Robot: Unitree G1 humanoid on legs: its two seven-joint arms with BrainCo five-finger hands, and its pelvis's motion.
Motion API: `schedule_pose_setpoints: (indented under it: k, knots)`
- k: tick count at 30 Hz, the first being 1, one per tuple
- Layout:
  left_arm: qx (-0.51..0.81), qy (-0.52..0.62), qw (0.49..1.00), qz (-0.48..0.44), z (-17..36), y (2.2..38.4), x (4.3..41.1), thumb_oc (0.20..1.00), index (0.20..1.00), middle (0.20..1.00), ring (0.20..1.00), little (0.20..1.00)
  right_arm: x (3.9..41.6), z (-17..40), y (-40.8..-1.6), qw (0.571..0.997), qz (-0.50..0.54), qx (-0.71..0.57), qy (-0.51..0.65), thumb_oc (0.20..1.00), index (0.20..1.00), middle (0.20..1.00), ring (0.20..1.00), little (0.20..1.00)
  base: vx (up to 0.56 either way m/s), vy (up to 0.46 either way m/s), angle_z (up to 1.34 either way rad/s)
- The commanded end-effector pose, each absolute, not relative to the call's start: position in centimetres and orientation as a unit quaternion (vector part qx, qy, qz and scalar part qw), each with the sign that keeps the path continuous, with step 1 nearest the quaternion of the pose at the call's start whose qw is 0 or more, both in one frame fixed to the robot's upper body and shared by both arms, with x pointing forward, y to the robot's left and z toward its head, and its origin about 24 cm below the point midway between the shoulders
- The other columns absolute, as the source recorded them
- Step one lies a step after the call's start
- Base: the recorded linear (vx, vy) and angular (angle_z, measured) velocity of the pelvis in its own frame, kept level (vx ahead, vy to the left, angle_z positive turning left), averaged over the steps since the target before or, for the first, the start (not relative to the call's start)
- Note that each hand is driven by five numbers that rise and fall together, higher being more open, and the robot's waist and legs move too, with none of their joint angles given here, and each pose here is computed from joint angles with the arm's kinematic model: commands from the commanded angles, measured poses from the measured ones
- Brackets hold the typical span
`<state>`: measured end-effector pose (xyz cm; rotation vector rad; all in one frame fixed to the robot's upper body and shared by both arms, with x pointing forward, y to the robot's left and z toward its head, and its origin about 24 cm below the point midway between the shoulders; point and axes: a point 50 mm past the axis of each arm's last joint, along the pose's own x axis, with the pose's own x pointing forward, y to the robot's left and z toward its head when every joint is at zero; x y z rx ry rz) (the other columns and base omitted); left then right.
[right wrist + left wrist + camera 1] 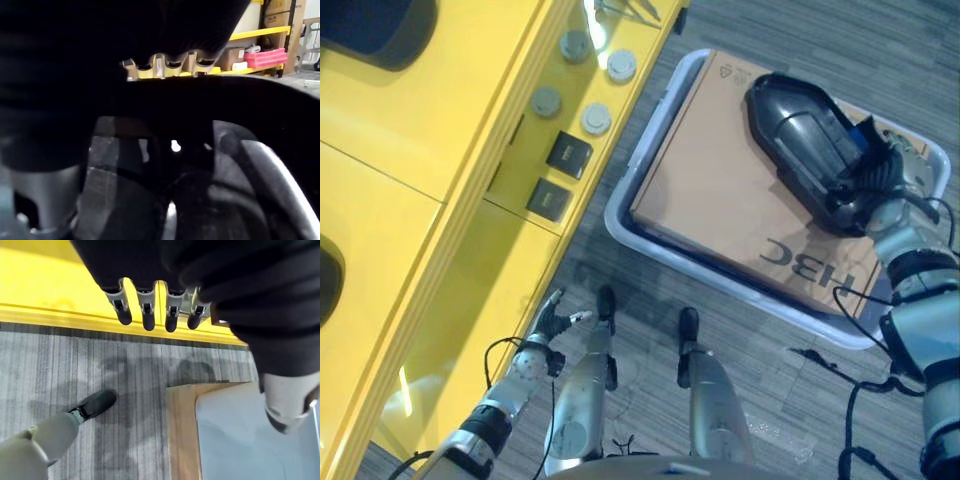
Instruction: Move parts from the plastic box to the shelf.
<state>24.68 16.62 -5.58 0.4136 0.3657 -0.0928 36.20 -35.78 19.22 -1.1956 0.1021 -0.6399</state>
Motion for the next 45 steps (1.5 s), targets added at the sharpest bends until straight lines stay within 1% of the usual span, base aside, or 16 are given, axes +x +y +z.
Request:
schedule_pose_setpoints:
  k: [1, 2, 3, 4, 5, 11, 13, 19, 23, 26, 27, 29, 33, 36, 43, 45]
  knots:
    - [0.179, 0.137, 0.973, -0.052, -4.2, 15.0, 26.0, 1.0, 1.0, 1.0, 1.0, 1.0, 35.3, 21.4, -37.8, 0.741, -0.321, -0.587, 0.06, 1.0, 1.0, 1.0, 1.0, 1.0, -0.02, 0.023, 0.07]
    - [0.174, 0.125, 0.975, -0.055, -3.6, 14.7, 26.3, 1.0, 1.0, 1.0, 1.0, 1.0, 35.0, 21.5, -38.3, 0.744, -0.327, -0.579, 0.07, 1.0, 1.0, 1.0, 1.0, 1.0, -0.01, 0.018, 0.09]
    - [0.172, 0.124, 0.976, -0.056, -3.5, 14.7, 26.3, 1.0, 1.0, 1.0, 1.0, 1.0, 34.8, 21.4, -38.6, 0.744, -0.329, -0.576, 0.077, 0.893, 0.893, 0.893, 0.893, 0.893, -0.01, 0.018, 0.07]
    - [0.172, 0.124, 0.976, -0.056, -3.5, 14.7, 26.3, 1.0, 1.0, 1.0, 1.0, 1.0, 34.8, 21.4, -38.6, 0.744, -0.33, -0.576, 0.078, 0.824, 0.824, 0.824, 0.824, 0.824, 0.0, 0.013, 0.08]
    - [0.17, 0.121, 0.976, -0.057, -3.4, 14.7, 26.4, 1.0, 1.0, 1.0, 1.0, 1.0, 34.7, 21.3, -38.7, 0.747, -0.329, -0.572, 0.082, 0.213, 0.213, 0.213, 0.213, 0.213, 0.0, 0.012, 0.08]
    - [0.174, 0.124, 0.975, -0.062, -3.4, 14.4, 26.5, 1.0, 1.0, 1.0, 1.0, 1.0, 34.2, 18.1, -38.7, 0.788, -0.31, -0.521, 0.103, 0.2, 0.2, 0.2, 0.2, 0.2, 0.0, -0.001, 0.02]
    - [0.175, 0.121, 0.976, -0.049, -3.2, 14.8, 26.7, 1.0, 1.0, 1.0, 1.0, 1.0, 33.9, 14.2, -37.4, 0.83, -0.281, -0.47, 0.105, 0.2, 0.2, 0.2, 0.2, 0.2, 0.01, 0.0, 0.04]
    - [0.178, 0.113, 0.977, -0.029, -2.7, 16.0, 27.0, 1.0, 1.0, 1.0, 1.0, 1.0, 33.2, 10.5, -34.8, 0.86, -0.234, -0.447, 0.077, 0.2, 0.2, 0.2, 0.2, 0.2, 0.02, 0.009, 0.07]
    - [0.182, 0.109, 0.977, -0.011, -2.4, 17.0, 27.0, 1.0, 1.0, 1.0, 1.0, 1.0, 31.5, 8.3, -33.5, 0.872, -0.214, -0.436, 0.058, 0.2, 0.2, 0.2, 0.2, 0.2, 0.05, 0.017, 0.0]
    - [0.182, 0.097, 0.979, 0.001, -1.8, 17.8, 27.0, 1.0, 1.0, 1.0, 1.0, 1.0, 30.3, 7.6, -33.2, 0.864, -0.202, -0.459, 0.049, 0.2, 0.2, 0.2, 0.2, 0.2, 0.08, 0.038, -0.03]
    - [0.172, 0.082, 0.982, 0.004, -1.2, 18.2, 26.9, 1.0, 1.0, 1.0, 1.0, 1.0, 29.3, 8.0, -33.4, 0.845, -0.206, -0.492, 0.031, 0.2, 0.2, 0.2, 0.2, 0.2, 0.09, 0.045, -0.11]
    - [0.163, 0.082, 0.983, 0.008, -1.1, 18.4, 26.8, 1.0, 1.0, 1.0, 1.0, 1.0, 28.8, 8.2, -33.3, 0.838, -0.211, -0.503, 0.017, 0.2, 0.2, 0.2, 0.2, 0.2, 0.09, 0.041, -0.08]
    - [0.134, 0.07, 0.989, 0.006, -0.5, 18.5, 26.5, 1.0, 1.0, 1.0, 1.0, 1.0, 27.2, 9.7, -33.1, 0.802, -0.219, -0.555, -0.035, 0.2, 0.2, 0.2, 0.2, 0.2, 0.12, 0.038, -0.12]
    - [0.085, 0.045, 0.995, -0.016, 0.9, 17.3, 27.0, 1.0, 1.0, 1.0, 1.0, 1.0, 26.7, 11.7, -32.7, 0.779, -0.228, -0.579, -0.078, 0.2, 0.2, 0.2, 0.2, 0.2, 0.1, 0.05, -0.24]
    - [-0.011, 0.038, 0.997, -0.068, 2.1, 15.1, 27.5, 1.0, 1.0, 1.0, 1.0, 1.0, 25.6, 14.2, -31.8, 0.755, -0.224, -0.602, -0.134, 0.2, 0.2, 0.2, 0.2, 0.2, 0.07, 0.011, -0.21]
    - [-0.057, 0.048, 0.992, -0.102, 2.2, 13.4, 27.7, 1.0, 1.0, 1.0, 1.0, 1.0, 25.3, 15.4, -31.0, 0.739, -0.211, -0.618, -0.163, 0.2, 0.2, 0.2, 0.2, 0.2, 0.07, -0.014, -0.04]
